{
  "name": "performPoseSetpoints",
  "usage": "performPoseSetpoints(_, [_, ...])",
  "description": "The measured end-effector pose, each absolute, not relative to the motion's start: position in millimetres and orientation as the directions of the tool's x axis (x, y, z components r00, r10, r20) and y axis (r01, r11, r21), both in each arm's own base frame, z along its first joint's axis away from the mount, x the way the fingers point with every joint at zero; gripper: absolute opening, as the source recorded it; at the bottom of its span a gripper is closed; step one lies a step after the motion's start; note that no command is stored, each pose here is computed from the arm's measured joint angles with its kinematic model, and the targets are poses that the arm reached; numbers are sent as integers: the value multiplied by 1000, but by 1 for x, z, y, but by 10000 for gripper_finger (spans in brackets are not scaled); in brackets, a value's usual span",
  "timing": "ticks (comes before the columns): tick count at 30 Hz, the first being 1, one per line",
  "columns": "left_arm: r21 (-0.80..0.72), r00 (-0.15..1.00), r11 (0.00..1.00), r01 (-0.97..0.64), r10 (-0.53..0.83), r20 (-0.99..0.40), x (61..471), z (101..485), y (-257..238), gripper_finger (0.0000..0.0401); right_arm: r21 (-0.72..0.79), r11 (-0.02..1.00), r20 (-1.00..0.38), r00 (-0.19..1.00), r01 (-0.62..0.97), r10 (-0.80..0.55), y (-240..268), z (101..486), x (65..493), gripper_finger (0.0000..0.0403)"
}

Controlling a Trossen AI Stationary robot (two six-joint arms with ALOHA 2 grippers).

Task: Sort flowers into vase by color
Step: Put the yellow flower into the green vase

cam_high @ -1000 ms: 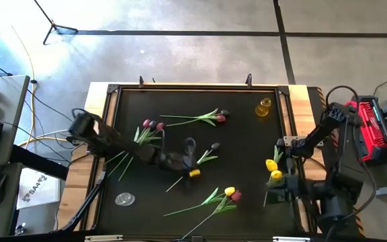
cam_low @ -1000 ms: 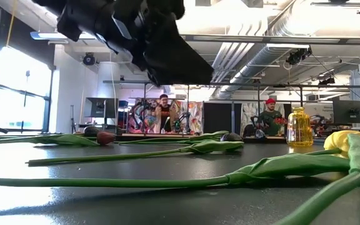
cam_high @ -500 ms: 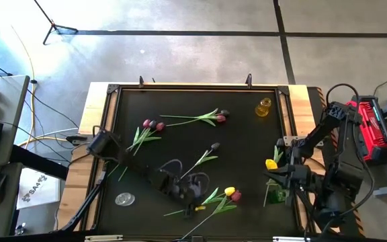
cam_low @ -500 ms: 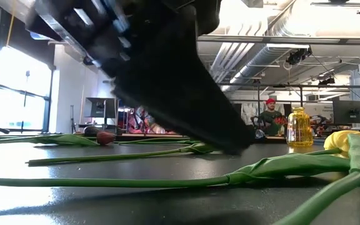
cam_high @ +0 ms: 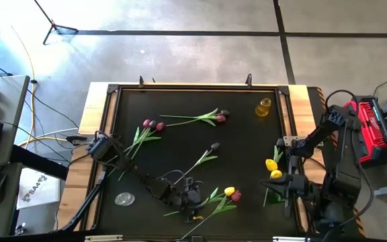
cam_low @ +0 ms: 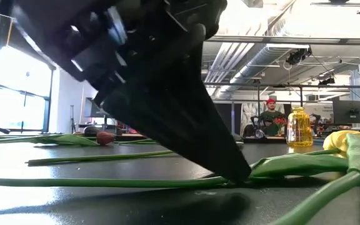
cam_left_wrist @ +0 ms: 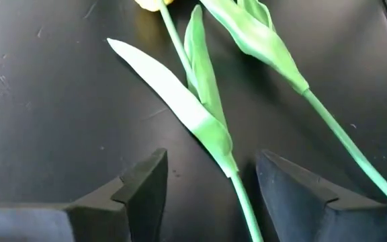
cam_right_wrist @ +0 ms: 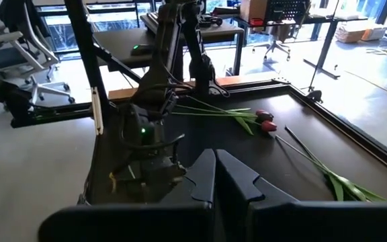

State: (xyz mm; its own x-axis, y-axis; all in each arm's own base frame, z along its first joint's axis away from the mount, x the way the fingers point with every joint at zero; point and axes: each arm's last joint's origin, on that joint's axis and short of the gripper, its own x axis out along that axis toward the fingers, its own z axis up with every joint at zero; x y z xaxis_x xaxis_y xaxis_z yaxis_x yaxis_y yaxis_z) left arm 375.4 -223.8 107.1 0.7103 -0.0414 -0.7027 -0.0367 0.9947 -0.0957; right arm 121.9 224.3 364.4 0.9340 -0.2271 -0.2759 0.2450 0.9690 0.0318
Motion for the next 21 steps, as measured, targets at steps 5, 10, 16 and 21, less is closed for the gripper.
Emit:
performPoseSetpoints(5, [-54,687,997,-52,-3,-727,368,105,-228,169,20,969,-275,934,245,-230,226,363,123,1])
performPoseSetpoints(10, [2,666,999,-33,24,-746,364,104,-228,122,-11,969,-252,937,247,-242,226,364,123,1])
performPoseSetpoints(16, [39,670,999,-2,30,-742,364,104,-228,68,-34,969,-217,945,243,-244,230,367,124,1])
performPoseSetpoints(21, [64,683,997,-49,81,-726,364,103,-227,14,-59,970,-175,954,237,-244,235,371,124,1])
